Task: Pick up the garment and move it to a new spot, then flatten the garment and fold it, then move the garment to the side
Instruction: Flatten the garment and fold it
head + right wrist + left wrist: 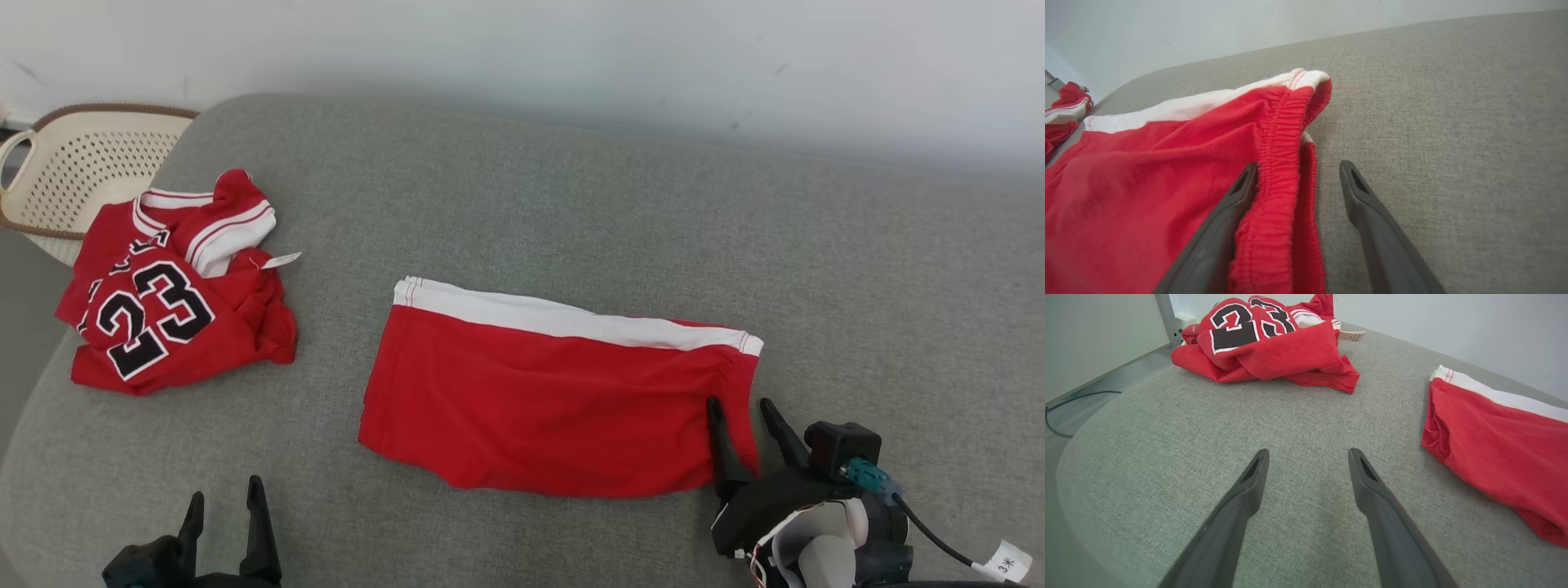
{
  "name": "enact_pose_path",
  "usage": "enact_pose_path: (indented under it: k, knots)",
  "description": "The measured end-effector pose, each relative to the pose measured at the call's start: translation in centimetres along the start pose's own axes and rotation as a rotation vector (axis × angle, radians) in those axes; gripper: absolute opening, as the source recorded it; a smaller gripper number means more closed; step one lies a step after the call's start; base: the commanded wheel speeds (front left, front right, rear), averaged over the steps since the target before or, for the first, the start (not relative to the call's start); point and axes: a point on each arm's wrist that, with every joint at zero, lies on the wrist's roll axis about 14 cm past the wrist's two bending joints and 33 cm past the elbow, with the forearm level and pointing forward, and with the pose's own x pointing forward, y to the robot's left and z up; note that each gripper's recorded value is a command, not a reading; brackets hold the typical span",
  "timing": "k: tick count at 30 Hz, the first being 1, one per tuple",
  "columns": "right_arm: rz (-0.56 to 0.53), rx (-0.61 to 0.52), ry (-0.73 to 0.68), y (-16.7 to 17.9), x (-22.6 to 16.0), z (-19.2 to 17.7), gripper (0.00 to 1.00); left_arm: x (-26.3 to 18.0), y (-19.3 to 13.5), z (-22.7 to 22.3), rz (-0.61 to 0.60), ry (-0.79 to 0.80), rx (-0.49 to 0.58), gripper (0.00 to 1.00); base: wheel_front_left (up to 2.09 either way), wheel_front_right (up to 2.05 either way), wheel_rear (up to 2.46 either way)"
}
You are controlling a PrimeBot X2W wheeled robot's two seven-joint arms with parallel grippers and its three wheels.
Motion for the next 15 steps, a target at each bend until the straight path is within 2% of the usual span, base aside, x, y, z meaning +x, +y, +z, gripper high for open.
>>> enact_pose_path:
  k: [5, 10, 12, 13, 14, 15]
  knots:
    - [-0.002, 0.023, 0.053, -0.2, 0.7, -1.8, 1.0, 0.1, 0.3, -0.5, 0.013, 0.015, 0.006, 1.0, 0.0, 0.0, 0.0]
    - [0.047, 0.052, 0.088, 1.4, 1.4, -2.9, 1.0, 0.0, 0.9, -0.6, 0.028, 0.019, 0.009, 1.0, 0.0, 0.0, 0.0]
    - [0.065, 0.058, 0.094, 2.0, 1.6, -3.1, 0.47, -0.1, 1.1, -0.6, 0.034, 0.018, 0.008, 1.0, 0.0, 0.0, 0.0]
    - [0.069, 0.059, 0.095, 2.2, 1.7, -3.0, 0.47, -0.1, 1.2, -0.6, 0.036, 0.017, 0.008, 1.0, 0.0, 0.0, 0.0]
    - [0.072, 0.063, 0.095, 2.3, 1.7, -3.0, 0.0, -0.1, 1.2, -0.5, 0.038, 0.016, 0.009, 1.0, 0.0, 0.0, 0.0]
    - [0.073, 0.068, 0.097, 2.4, 1.7, -3.0, 0.0, -0.1, 1.2, -0.5, 0.038, 0.014, 0.008, 1.0, 0.0, 0.0, 0.0]
